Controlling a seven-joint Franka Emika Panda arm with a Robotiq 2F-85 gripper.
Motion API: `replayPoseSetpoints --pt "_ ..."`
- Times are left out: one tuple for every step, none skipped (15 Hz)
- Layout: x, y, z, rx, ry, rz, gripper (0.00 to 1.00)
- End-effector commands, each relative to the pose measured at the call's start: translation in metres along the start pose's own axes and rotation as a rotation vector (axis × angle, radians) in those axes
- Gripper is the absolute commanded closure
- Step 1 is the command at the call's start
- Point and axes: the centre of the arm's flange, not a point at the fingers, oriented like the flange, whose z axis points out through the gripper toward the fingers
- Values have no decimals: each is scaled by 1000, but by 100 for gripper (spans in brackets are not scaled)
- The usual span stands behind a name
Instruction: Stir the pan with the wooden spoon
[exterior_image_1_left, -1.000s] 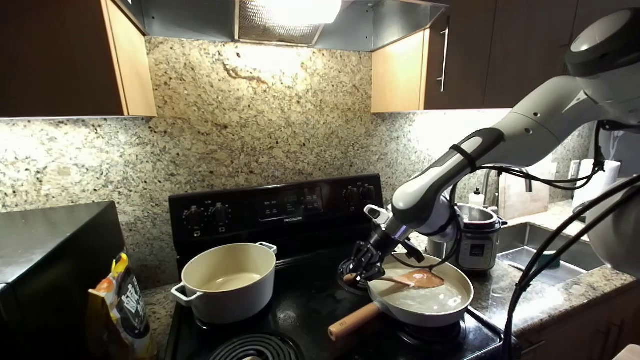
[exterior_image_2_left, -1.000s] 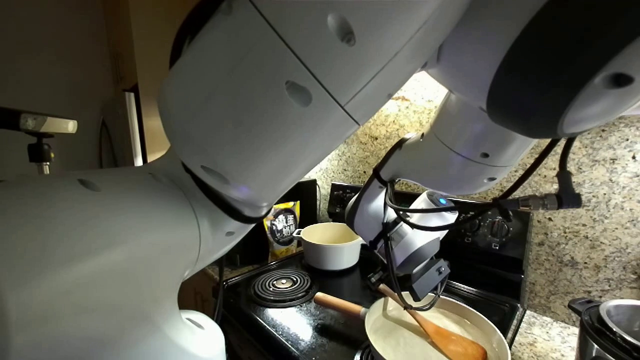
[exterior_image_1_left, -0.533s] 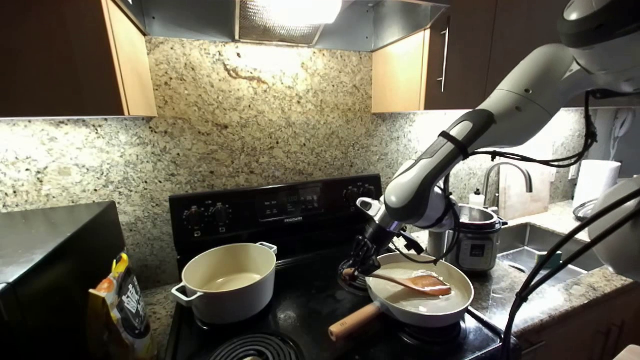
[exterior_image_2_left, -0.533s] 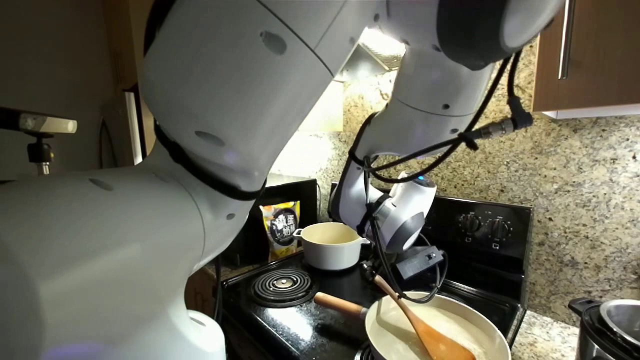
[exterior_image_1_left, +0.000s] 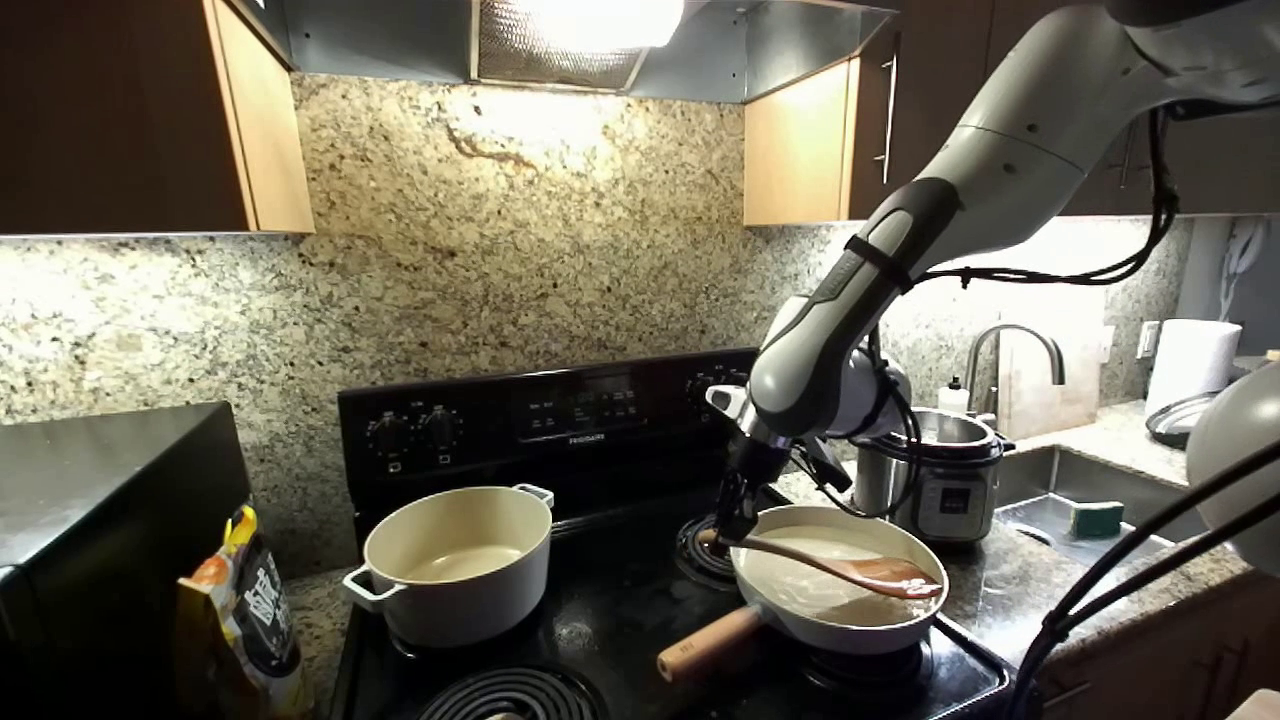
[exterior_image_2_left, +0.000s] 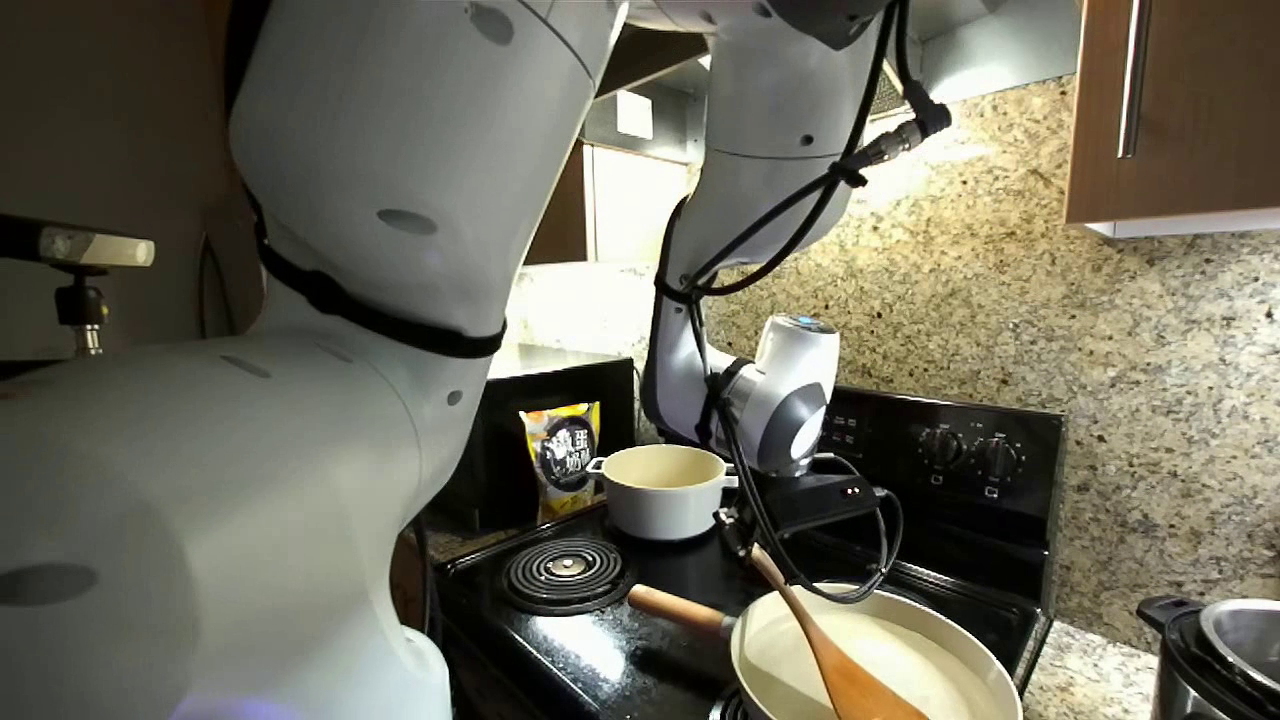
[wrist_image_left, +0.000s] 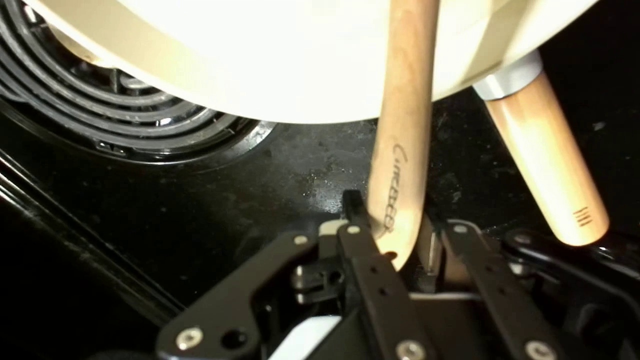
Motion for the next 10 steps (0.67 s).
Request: replayPoseSetpoints --pt "4 -4 -1 -49 -26 -45 88" --pt "5 -3 0 -66 -20 -63 88" --pt "5 -2 1 -99 0 -89 88" --pt "5 -1 1 -122 17 -105 88" --pt "3 0 2 -150 53 -139 88" --pt "3 2 2 -176 72 -160 88" --pt "2 4 3 -198 98 -188 88" --pt "0 7 4 -210 124 -219 88" --pt "0 10 7 -218 168 -260 88" --pt "1 10 10 -224 195 -291 88"
